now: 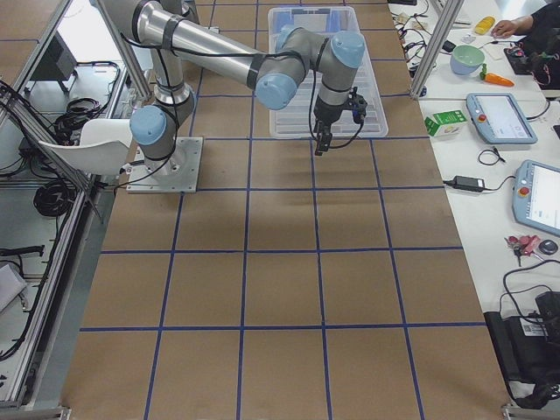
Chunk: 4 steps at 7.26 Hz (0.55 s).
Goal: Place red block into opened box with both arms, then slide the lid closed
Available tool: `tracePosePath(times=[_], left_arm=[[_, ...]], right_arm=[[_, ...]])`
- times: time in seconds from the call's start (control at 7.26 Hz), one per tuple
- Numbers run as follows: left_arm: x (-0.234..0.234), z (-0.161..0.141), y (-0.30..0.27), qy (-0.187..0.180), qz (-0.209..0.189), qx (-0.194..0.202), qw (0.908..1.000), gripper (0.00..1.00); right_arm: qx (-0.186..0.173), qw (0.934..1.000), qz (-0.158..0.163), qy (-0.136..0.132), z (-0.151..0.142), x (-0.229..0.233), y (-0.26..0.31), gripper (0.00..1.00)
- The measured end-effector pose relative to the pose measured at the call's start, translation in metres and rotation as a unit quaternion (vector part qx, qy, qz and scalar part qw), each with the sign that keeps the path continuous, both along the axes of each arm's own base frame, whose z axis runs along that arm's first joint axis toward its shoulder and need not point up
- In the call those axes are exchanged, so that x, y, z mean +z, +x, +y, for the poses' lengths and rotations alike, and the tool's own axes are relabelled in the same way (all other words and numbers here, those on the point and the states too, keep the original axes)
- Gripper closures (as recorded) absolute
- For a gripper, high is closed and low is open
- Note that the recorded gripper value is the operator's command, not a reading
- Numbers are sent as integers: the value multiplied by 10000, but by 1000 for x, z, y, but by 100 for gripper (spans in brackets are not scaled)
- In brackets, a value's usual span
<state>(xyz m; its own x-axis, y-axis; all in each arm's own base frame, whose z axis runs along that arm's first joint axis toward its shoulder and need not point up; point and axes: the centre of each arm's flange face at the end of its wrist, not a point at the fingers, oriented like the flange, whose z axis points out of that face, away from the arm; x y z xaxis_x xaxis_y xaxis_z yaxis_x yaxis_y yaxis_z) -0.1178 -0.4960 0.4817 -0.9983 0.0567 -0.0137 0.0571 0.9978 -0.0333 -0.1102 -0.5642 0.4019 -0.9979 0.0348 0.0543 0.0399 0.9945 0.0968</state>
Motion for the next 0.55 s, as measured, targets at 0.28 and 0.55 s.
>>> tracePosePath(times=[0.28,0.55], left_arm=[[0,1,0,4,-2,6,10000,0],[2,1,-1,-13,2,-6,10000,0]], right_arm=[[-42,9999,55,-154,-10,-20,0,0],[-17,9998,60,-193,-16,-32,1,0]])
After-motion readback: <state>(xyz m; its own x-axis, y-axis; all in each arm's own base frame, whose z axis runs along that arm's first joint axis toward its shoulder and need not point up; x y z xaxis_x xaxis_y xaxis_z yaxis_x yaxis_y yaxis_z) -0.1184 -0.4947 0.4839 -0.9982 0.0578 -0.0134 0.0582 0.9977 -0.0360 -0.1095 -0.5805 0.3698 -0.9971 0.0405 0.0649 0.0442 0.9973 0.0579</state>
